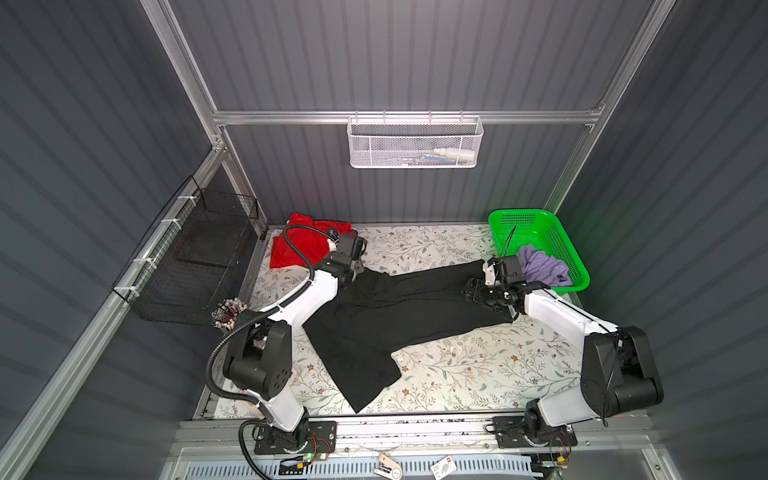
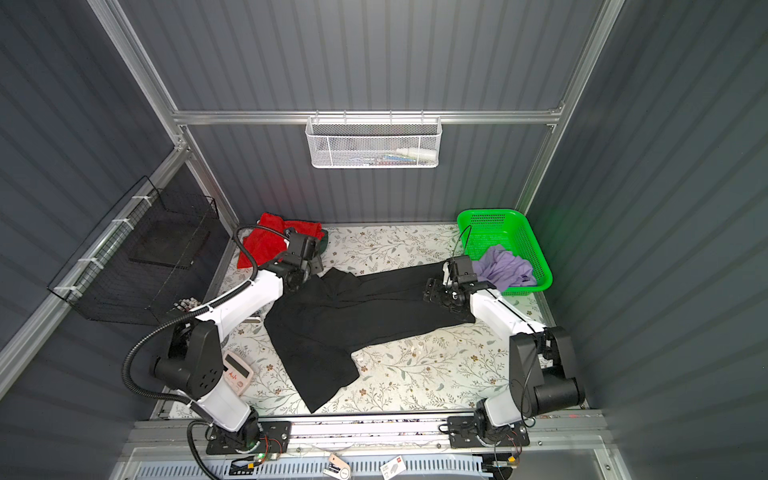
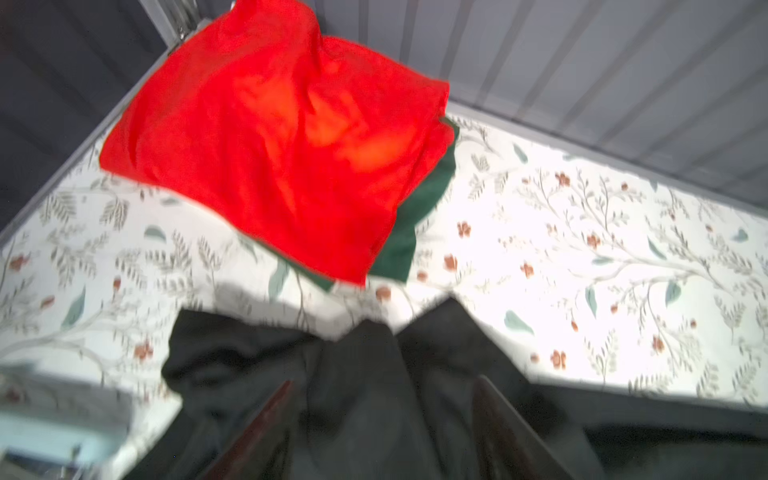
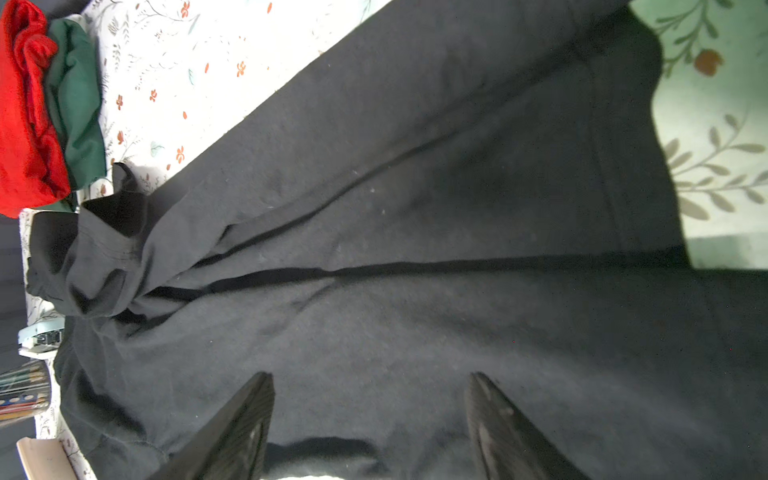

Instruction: Fold and stack the t-shirts

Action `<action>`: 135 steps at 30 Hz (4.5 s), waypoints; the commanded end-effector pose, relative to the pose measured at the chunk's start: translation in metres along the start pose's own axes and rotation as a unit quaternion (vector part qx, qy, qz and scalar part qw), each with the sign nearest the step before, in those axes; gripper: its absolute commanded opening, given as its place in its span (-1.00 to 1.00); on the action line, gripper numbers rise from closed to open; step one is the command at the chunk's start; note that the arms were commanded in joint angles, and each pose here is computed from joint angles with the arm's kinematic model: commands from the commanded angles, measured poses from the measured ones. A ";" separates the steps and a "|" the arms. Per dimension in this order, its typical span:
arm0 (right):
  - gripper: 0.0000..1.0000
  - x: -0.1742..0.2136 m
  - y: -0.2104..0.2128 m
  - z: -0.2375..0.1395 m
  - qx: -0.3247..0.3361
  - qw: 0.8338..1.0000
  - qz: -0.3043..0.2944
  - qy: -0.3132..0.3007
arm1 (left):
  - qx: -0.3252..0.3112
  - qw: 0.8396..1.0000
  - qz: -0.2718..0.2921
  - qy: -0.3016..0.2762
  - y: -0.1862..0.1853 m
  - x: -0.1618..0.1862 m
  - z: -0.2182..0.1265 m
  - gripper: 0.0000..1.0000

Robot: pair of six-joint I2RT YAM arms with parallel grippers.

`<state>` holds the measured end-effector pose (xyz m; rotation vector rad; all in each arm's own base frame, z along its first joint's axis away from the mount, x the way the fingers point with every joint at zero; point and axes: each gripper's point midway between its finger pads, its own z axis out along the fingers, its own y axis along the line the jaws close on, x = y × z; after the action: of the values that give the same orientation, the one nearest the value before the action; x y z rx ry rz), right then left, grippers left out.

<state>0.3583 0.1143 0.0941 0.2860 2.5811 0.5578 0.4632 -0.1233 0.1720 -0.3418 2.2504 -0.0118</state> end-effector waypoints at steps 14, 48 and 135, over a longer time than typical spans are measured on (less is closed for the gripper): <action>0.51 0.016 -0.005 0.001 0.010 1.000 0.013 0.013 | 0.131 0.972 0.068 0.182 -0.053 0.051 0.099 0.33; 0.43 0.016 -0.004 0.016 0.011 0.999 0.015 0.039 | 0.032 0.957 0.164 0.239 -0.040 0.102 0.106 -0.03; 0.42 -0.048 0.055 0.047 0.069 0.995 -0.075 0.018 | -0.047 0.996 -0.076 0.026 0.094 0.153 -0.121 -0.05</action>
<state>0.4271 0.1546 0.1026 0.1843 2.6293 0.3638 0.2436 -0.0867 0.1171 -0.5448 2.2754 -0.0056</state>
